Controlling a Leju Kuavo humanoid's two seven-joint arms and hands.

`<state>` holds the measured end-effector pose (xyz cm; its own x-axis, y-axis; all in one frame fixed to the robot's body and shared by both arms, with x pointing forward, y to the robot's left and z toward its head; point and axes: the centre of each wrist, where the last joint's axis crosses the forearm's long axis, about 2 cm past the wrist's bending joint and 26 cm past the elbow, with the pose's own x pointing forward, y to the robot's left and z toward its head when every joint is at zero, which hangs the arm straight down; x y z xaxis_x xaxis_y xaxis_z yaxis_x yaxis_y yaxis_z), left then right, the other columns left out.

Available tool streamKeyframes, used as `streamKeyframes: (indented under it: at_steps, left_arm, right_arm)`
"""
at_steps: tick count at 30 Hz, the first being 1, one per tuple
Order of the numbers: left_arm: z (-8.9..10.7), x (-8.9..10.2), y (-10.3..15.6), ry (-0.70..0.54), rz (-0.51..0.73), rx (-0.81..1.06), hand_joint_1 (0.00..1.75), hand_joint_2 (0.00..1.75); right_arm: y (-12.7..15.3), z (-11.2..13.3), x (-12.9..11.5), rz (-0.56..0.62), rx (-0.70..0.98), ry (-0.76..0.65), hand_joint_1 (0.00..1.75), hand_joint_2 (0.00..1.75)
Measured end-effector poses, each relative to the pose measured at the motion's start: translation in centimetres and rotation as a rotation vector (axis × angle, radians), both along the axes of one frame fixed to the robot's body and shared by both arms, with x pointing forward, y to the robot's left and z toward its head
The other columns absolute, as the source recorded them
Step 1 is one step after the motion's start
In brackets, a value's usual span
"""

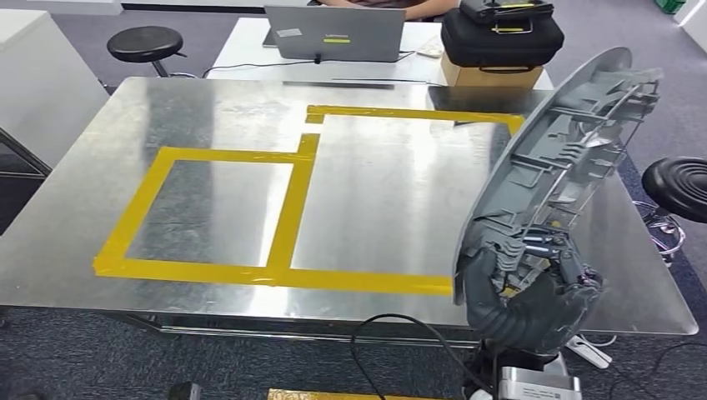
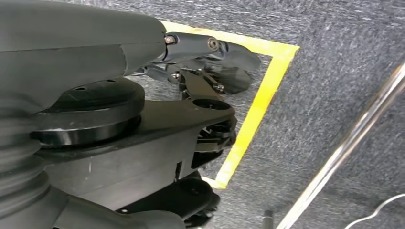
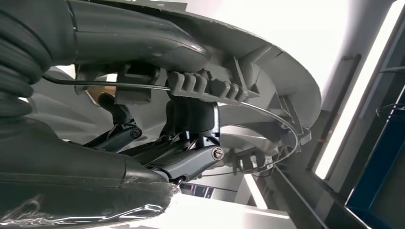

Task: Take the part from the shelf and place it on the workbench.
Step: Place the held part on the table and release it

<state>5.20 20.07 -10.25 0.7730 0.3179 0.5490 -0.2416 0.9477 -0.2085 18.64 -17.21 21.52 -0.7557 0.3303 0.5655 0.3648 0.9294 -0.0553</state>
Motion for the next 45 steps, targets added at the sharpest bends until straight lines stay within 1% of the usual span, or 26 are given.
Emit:
streamKeyframes:
  at_steps: [8,16,19,23,25,29,32,34,37,40,45]
  left_arm:
    - [0.0,0.1,0.0,0.001,-0.007,0.012,0.00,1.75]
    - [0.0,0.2,0.1,-0.002,-0.030,0.015,0.00,1.75]
    - [0.0,0.4,0.1,-0.013,-0.057,0.010,0.00,1.75]
    - [0.1,0.6,0.1,-0.021,-0.085,0.008,0.00,1.75]
    - [0.1,0.6,0.1,-0.023,-0.090,0.006,0.00,1.75]
    - [0.0,0.6,0.2,-0.022,-0.092,0.007,0.00,1.75]
    - [0.0,0.6,0.3,-0.024,-0.103,0.007,0.00,1.75]
    - [0.0,0.6,0.3,-0.026,-0.120,0.008,0.00,1.75]
    - [0.0,0.7,0.4,-0.032,-0.151,0.012,0.00,1.75]
    - [0.1,0.9,0.4,-0.037,-0.169,0.014,0.00,1.75]
    - [0.1,1.0,0.5,-0.035,-0.184,0.016,0.00,1.75]
  right_arm:
    - [0.0,0.0,0.0,0.000,-0.007,0.011,1.75,1.75]
    - [0.1,-0.2,0.6,0.019,-0.044,0.095,1.75,1.75]
    - [0.2,-0.2,1.9,0.047,-0.124,0.183,1.75,1.75]
    - [0.2,-1.0,4.7,0.061,-0.264,0.323,1.75,1.75]
    - [0.1,-1.4,5.5,0.057,-0.285,0.358,1.75,1.75]
    - [0.1,-2.3,6.1,0.057,-0.306,0.396,1.75,1.75]
    - [0.1,-2.5,6.7,0.060,-0.333,0.428,1.75,1.75]
    - [0.2,-2.7,7.5,0.066,-0.364,0.466,1.75,1.75]
    - [0.3,-4.1,9.4,0.067,-0.437,0.545,1.75,1.75]
    - [0.6,-5.4,11.1,0.066,-0.489,0.588,1.75,1.75]
    - [1.2,-7.0,12.2,0.098,-0.520,0.658,1.75,1.75]
